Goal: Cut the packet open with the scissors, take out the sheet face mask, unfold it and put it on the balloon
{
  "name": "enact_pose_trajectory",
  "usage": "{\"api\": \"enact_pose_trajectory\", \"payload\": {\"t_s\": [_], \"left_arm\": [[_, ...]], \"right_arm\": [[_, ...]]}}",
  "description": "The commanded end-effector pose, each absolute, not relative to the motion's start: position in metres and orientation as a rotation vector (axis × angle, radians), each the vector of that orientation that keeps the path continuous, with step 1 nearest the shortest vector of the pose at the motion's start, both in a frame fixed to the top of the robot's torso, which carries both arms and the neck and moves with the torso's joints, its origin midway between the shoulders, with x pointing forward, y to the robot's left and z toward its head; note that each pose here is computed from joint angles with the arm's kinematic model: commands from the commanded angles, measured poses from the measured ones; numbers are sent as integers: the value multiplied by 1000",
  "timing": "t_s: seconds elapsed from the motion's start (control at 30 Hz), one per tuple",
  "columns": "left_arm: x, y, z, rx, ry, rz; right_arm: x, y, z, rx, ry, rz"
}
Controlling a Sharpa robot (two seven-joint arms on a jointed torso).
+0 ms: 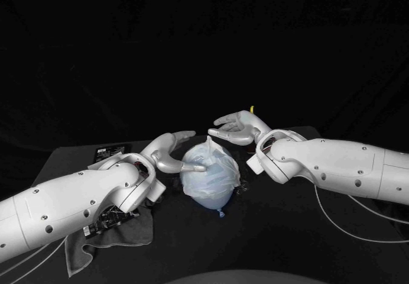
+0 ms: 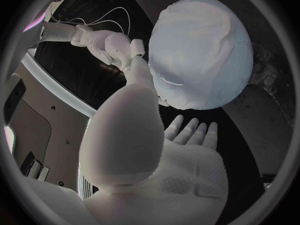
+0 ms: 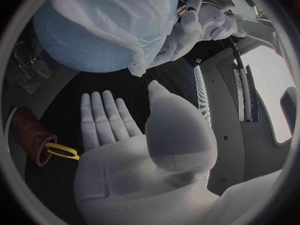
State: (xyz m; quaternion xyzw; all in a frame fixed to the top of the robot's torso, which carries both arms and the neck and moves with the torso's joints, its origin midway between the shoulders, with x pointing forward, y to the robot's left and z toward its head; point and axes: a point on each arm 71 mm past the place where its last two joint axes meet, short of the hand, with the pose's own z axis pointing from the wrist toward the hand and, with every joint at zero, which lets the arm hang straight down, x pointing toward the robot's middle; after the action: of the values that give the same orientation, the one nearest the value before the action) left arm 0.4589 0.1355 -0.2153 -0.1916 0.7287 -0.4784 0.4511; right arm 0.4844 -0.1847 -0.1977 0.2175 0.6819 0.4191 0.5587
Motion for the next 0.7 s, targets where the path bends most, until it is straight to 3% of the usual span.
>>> {"api": "enact_pose_trajectory", "payload": {"t_s": [0.03, 0.37, 0.7], "left_arm": [[458, 134, -210, -487, 1751, -1240], [452, 136, -206, -458, 1749, -1314], [453, 136, -209, -399, 1773, -1278]], "right_arm": [[484, -183, -198, 506, 1611, 1005], [474, -183, -198, 479, 1618, 1056], [469, -185, -205, 469, 1645, 1053]]}}
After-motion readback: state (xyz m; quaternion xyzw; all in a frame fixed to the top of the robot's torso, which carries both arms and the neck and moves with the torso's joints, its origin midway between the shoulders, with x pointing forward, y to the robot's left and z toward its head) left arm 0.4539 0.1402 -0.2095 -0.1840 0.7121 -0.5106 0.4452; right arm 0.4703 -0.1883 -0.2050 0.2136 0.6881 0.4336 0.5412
